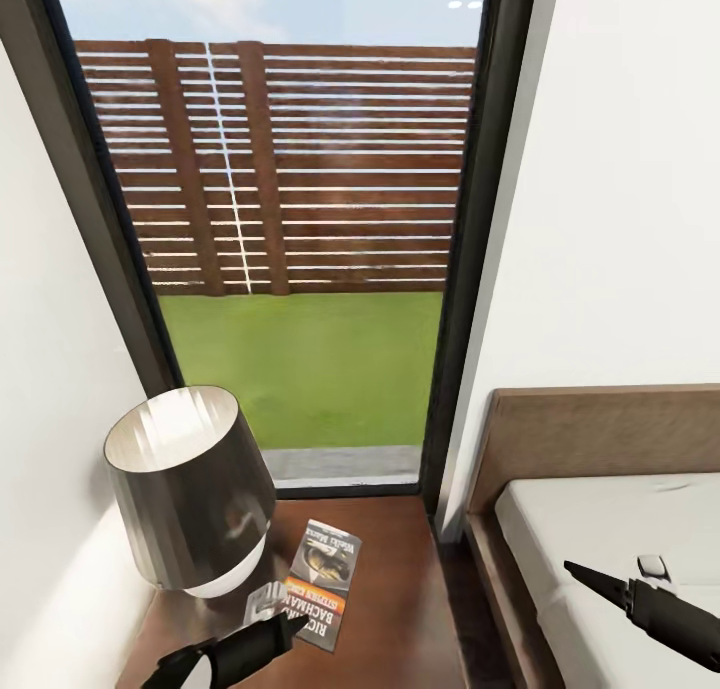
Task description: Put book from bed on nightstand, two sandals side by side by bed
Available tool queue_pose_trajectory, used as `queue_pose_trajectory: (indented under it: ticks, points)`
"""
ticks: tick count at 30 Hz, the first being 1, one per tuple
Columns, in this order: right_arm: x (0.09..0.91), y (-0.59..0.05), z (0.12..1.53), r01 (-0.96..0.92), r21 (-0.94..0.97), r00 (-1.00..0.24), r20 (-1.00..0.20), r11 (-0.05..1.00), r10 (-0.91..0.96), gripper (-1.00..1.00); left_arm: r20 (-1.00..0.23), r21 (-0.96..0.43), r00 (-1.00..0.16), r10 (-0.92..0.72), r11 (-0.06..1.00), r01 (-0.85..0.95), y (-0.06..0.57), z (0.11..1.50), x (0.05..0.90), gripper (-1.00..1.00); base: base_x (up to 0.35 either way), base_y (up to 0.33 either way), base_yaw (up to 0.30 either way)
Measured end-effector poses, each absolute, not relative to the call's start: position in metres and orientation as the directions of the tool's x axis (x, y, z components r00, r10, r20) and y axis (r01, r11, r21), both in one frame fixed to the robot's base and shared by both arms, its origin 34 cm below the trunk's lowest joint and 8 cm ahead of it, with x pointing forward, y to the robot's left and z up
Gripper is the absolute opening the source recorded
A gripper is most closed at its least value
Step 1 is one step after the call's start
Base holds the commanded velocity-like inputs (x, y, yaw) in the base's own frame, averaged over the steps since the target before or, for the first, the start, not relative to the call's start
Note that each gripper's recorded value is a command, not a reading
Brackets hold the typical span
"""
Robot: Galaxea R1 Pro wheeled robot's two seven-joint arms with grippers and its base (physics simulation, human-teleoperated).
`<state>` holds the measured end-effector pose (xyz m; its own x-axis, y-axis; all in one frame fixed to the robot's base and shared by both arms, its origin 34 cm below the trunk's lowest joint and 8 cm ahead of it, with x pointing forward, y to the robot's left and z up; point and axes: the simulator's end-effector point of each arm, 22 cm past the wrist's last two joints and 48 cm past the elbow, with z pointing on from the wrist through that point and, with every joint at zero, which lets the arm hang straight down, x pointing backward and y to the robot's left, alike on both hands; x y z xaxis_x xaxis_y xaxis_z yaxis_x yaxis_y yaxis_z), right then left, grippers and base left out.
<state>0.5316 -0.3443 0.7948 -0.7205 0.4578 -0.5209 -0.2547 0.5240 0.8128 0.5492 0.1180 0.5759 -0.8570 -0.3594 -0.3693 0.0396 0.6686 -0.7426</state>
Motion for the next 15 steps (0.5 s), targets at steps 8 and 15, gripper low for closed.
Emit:
queue_pose_trajectory:
  ticks: [8, 15]
  points:
    - [0.531, -0.344, 0.791, -0.255, 0.813, -0.720, -0.521, 0.524, 0.458, 1.00, -0.371, -0.743, -0.856, -0.359, 0.668, 0.042, 0.122, 0.573, 0.549, -1.00, 0.000, 0.000, 0.000]
    - [0.530, -0.344, 0.778, -0.255, 0.813, -0.720, -0.521, 0.524, 0.458, 1.00, -0.371, -0.742, -0.856, -0.360, 0.669, 0.041, 0.123, 0.560, 0.548, -1.00, 0.000, 0.000, 0.000]
